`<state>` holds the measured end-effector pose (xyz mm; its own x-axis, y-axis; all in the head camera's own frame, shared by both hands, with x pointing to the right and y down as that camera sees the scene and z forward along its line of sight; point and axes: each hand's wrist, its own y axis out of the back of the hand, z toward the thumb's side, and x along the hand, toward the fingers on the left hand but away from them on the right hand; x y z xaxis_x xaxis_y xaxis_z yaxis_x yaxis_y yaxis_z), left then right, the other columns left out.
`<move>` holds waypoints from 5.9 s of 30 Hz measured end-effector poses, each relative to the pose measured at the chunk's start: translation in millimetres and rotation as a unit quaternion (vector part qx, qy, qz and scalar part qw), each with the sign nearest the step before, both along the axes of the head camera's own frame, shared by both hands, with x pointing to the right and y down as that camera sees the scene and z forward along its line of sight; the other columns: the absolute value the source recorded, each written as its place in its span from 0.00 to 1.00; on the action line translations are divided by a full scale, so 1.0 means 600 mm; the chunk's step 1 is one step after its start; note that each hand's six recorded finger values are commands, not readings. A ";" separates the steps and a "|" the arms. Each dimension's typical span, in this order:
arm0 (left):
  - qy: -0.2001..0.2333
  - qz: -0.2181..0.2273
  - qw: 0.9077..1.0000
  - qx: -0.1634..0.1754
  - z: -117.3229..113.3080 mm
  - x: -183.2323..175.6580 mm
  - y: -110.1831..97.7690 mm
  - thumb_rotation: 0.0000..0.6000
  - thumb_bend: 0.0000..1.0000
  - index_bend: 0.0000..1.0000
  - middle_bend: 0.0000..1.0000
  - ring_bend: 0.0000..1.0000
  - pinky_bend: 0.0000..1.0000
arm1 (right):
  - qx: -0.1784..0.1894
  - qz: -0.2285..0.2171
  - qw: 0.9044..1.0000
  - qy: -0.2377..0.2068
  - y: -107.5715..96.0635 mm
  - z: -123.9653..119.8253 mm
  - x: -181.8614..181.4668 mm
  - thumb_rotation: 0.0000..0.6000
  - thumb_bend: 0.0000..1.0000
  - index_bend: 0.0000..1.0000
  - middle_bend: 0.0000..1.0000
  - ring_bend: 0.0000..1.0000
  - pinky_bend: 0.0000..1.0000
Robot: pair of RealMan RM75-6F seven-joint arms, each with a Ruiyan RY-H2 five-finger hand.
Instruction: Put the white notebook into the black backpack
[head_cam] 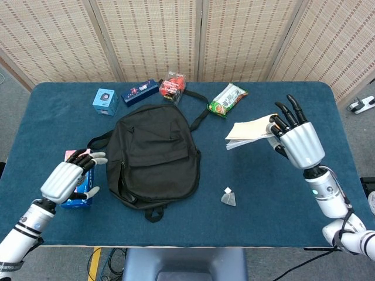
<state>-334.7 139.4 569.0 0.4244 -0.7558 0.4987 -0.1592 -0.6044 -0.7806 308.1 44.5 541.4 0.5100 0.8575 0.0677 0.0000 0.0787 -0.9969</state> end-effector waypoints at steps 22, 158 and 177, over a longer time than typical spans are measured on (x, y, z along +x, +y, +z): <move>-0.038 0.140 0.988 -0.045 0.146 0.167 0.019 1.00 0.29 0.22 0.15 0.18 0.07 | 0.014 0.020 1.000 0.004 0.039 -0.045 0.038 1.00 0.44 0.77 0.44 0.16 0.00; 0.037 -0.212 0.974 -0.071 0.151 0.076 -0.194 1.00 0.29 0.75 0.33 0.30 0.08 | -0.212 -0.213 0.946 -0.123 0.199 0.197 -0.349 1.00 0.44 0.78 0.46 0.19 0.00; 0.026 -0.212 0.974 -0.068 0.134 0.069 -0.203 1.00 0.29 0.75 0.34 0.30 0.08 | -0.207 -0.208 0.955 -0.051 0.133 0.271 -0.416 1.00 0.41 0.78 0.42 0.19 0.00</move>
